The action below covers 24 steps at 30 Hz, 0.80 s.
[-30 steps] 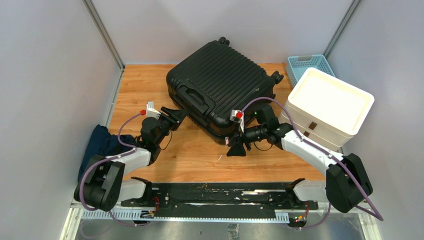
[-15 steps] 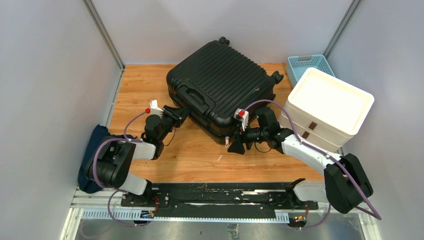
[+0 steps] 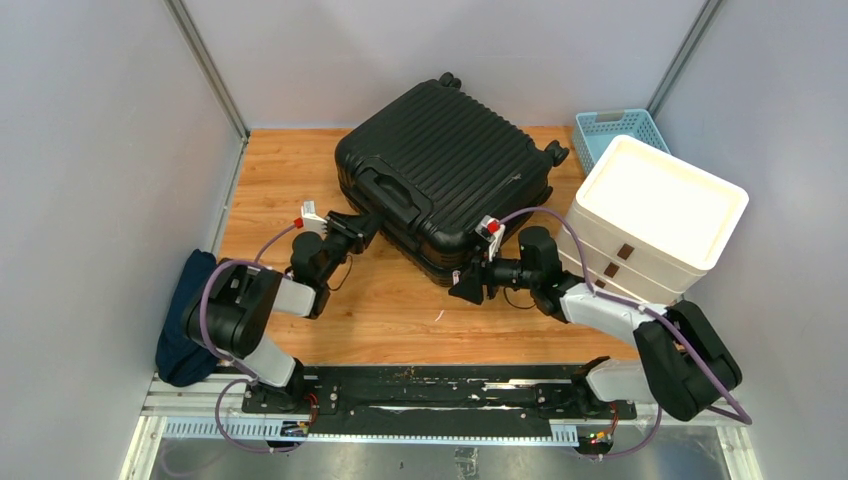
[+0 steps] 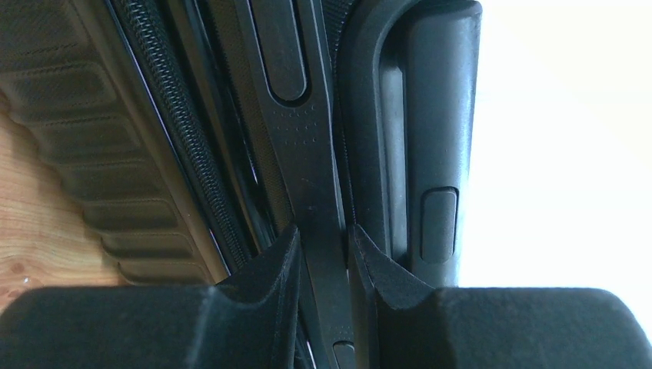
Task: Open, take out, and arrange the luggage
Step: Unzip the luggage at the center of the board.
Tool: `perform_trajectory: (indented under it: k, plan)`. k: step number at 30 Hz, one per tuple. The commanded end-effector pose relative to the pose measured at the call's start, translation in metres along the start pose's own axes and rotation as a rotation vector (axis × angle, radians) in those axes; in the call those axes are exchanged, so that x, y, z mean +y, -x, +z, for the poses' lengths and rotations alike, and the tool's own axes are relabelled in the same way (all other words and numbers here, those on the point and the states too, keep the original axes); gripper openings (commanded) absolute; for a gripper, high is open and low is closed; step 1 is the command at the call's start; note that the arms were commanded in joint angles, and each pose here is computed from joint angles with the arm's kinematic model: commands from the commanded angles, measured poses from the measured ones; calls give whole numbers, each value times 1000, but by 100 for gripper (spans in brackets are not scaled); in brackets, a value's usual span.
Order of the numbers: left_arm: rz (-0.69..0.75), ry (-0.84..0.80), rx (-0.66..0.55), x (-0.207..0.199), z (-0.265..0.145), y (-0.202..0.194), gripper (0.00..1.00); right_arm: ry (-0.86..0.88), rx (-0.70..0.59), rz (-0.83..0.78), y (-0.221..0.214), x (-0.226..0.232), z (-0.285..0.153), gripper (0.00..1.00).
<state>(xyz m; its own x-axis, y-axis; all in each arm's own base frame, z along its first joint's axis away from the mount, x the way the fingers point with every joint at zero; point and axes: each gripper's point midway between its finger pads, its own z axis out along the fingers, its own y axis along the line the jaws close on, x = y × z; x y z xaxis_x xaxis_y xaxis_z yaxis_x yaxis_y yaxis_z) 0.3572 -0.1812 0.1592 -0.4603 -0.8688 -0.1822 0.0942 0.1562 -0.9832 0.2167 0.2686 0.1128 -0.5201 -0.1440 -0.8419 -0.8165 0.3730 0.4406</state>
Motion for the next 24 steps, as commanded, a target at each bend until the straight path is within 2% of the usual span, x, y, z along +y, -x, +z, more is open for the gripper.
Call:
perform_trajectory:
  k: [1, 5, 11, 17, 18, 19, 21, 23, 24]
  plan:
    - [46, -192, -15, -56, -7, 5, 0, -83, -53, 36, 5, -18, 4, 53]
    - [55, -219, -14, -68, -9, 6, 0, -120, -45, 58, 1, -25, 5, 38]
    - [84, -252, -14, -89, -12, 8, 0, -141, -51, 65, 1, -29, 6, 1]
    - [113, -272, 4, -105, -13, 3, 0, -106, -75, 74, 5, -21, 7, 0]
    - [116, -274, 5, -106, -13, 3, 0, -100, -77, 73, 6, -20, 7, 3]
    - [118, -277, 6, -107, -13, 3, 0, -100, -78, 66, 6, -21, 7, 9]
    - [118, -278, 11, -107, -13, 1, 0, -110, -75, 53, 4, -23, 8, 29]
    - [118, -280, 16, -107, -13, 0, 0, -118, -68, 37, 1, -26, 11, 39]
    - [118, -280, 16, -107, -13, 0, 0, -119, -60, 32, -2, -27, 13, 40]
